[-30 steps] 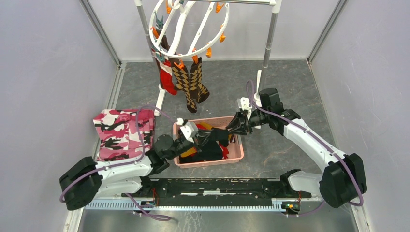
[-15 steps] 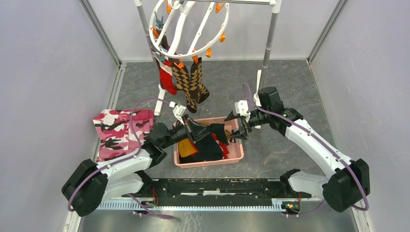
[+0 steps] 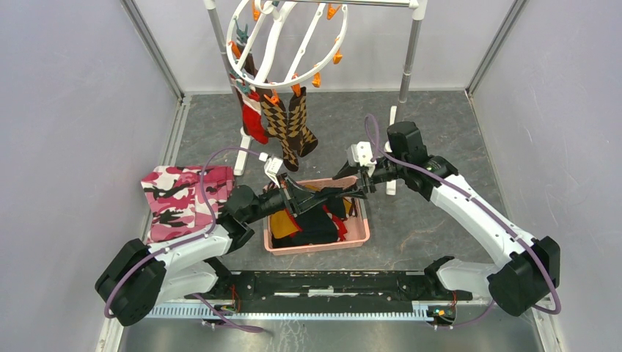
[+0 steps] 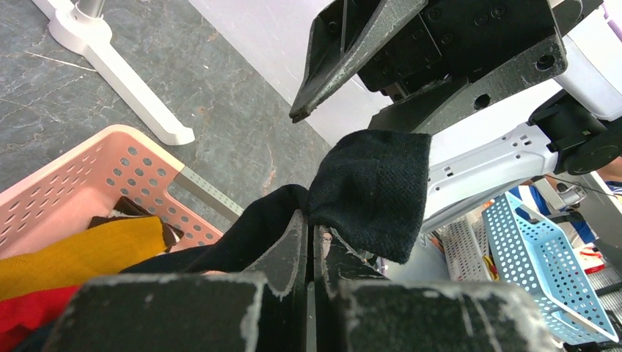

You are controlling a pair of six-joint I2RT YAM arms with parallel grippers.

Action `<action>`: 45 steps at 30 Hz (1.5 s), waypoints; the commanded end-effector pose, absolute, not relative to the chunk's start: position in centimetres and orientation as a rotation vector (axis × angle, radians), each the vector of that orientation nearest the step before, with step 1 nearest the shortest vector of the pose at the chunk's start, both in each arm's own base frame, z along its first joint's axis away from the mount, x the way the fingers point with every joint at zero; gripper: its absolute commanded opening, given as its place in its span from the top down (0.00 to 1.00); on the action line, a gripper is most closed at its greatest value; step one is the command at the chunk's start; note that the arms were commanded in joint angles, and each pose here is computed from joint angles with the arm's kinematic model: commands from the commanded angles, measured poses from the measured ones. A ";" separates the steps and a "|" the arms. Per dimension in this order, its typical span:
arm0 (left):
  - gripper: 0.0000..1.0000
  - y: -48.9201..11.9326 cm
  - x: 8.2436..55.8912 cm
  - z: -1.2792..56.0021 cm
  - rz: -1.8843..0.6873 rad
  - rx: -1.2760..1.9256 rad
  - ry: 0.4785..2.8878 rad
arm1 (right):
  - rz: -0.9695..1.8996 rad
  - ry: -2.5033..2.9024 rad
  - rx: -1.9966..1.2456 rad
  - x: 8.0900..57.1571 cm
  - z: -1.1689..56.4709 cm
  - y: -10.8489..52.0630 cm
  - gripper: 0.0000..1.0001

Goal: Clip the socks to the hanger
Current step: Pick up the sock from the bin.

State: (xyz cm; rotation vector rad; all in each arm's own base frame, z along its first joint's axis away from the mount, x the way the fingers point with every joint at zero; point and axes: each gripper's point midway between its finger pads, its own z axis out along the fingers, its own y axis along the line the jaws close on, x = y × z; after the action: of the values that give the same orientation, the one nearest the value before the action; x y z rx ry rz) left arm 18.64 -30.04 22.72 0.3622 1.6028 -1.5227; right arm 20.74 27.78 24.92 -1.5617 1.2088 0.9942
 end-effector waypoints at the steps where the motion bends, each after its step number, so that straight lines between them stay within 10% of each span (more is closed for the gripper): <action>1: 0.98 -30.1 18.7 25.2 -1.562 0.353 1.525 | 1.026 1.181 -1.548 20.4 25.8 28.1 0.50; 7: 0.98 -30.0 18.8 25.0 -1.557 0.345 1.529 | 1.036 1.168 -1.544 19.9 26.1 28.0 0.64; 13: 0.98 -29.9 19.0 24.9 -1.548 0.332 1.528 | 1.081 1.156 -1.550 19.2 26.0 28.1 1.00; 23: 0.94 -29.2 19.7 24.3 -1.485 0.310 1.544 | 1.099 1.166 -1.547 19.2 25.7 27.8 1.00; 45: 0.35 -27.1 18.4 24.1 -1.311 0.468 1.415 | 1.068 1.185 -1.499 20.4 25.8 25.8 1.00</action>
State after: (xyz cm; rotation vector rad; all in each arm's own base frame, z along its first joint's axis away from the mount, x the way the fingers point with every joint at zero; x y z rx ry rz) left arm 18.35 -28.12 23.07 0.4000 1.5242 -1.4194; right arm 20.83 26.50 24.99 -1.5011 1.2321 1.0800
